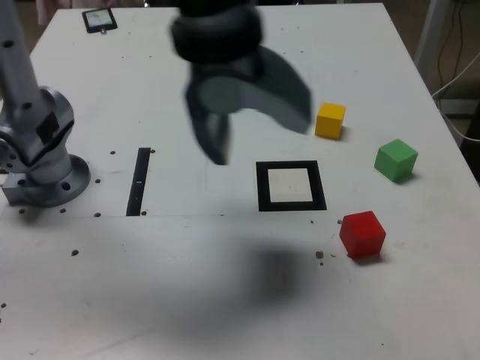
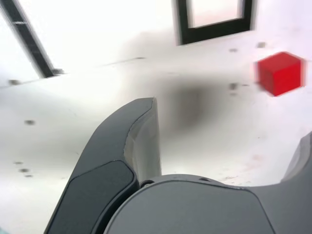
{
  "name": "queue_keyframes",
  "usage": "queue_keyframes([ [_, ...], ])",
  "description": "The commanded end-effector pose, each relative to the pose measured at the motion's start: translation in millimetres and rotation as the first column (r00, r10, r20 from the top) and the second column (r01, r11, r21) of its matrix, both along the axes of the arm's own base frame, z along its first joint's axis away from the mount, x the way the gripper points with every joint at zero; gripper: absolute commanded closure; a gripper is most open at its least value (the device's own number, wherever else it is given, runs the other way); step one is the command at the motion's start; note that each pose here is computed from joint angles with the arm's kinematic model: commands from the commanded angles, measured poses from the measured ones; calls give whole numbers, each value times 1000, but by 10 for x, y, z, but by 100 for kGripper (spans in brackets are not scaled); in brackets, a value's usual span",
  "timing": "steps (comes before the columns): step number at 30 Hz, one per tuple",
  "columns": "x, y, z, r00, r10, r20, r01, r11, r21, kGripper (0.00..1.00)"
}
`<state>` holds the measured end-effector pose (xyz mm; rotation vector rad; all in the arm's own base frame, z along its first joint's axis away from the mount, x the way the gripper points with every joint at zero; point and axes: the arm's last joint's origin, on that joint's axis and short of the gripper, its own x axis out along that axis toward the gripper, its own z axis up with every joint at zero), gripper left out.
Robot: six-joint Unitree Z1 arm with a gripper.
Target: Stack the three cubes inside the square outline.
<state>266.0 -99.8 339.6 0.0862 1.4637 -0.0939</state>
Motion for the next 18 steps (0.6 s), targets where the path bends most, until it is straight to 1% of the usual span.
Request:
queue_keyframes([
  [1,148,-137,67,1000,-8,23,8,1000,-9,1],
  [7,474,-331,12,1000,-17,6,17,1000,-11,1],
  [12,701,-341,-141,999,0,-33,0,1000,4,1],
  [18,943,-288,-356,997,6,-78,-5,1000,11,3],
])
